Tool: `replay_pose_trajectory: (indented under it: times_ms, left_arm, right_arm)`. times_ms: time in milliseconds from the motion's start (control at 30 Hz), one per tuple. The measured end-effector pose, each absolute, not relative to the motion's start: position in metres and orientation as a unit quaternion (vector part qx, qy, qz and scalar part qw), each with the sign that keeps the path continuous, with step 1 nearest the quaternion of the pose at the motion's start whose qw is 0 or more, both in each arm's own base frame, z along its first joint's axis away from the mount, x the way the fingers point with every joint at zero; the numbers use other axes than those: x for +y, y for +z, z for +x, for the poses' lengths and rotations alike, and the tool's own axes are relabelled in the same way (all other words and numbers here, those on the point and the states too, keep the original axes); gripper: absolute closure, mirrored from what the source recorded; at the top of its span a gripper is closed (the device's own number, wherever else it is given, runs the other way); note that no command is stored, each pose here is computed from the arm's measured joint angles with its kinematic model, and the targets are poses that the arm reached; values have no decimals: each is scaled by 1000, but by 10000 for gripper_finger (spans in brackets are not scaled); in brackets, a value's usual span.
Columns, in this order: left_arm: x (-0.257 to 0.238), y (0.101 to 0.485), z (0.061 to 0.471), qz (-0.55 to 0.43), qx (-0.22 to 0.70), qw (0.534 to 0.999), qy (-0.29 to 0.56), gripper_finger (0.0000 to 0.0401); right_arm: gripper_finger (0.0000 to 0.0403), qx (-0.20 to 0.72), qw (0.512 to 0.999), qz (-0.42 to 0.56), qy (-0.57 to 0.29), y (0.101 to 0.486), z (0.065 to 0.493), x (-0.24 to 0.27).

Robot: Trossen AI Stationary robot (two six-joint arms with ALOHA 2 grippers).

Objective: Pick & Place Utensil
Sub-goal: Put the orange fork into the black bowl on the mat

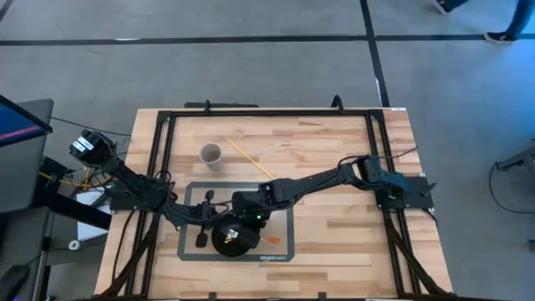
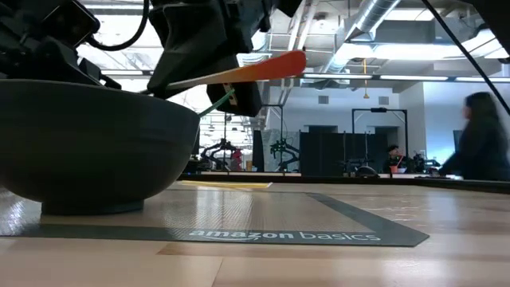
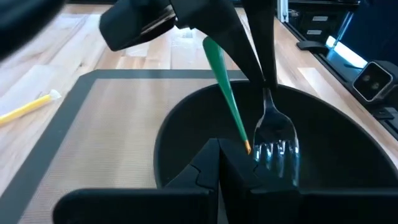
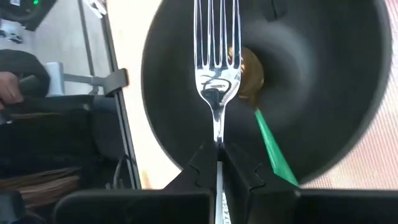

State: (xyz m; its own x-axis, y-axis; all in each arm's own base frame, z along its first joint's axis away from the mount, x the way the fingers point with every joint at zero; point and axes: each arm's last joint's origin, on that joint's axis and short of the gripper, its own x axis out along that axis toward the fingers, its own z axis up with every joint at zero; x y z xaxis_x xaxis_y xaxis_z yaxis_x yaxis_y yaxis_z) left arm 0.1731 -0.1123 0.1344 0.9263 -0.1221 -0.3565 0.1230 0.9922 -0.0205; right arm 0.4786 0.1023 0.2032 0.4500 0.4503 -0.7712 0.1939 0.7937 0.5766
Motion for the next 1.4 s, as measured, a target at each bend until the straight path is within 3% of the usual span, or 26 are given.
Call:
replay_pose_trajectory:
  times_ms: [400, 633, 900, 1033, 1400]
  left_arm:
    - [-112, 134, 173, 1, 184, 981, -66, 395]
    - [-113, 134, 173, 2, 186, 980, -68, 395]
    - [-112, 134, 173, 4, 184, 981, -60, 395]
    - [-112, 134, 173, 6, 182, 982, -53, 395]
    - [-112, 134, 173, 7, 182, 982, -52, 395]
  right_arm:
    - [403, 492, 821, 278, 80, 204, 481, 109]
    - [403, 496, 832, 207, 133, 203, 476, 124]
    - [403, 481, 840, 214, 129, 241, 481, 122]
    - [403, 473, 858, 173, 105, 251, 479, 125]
    - [403, 478, 862, 149, 75, 225, 477, 129]
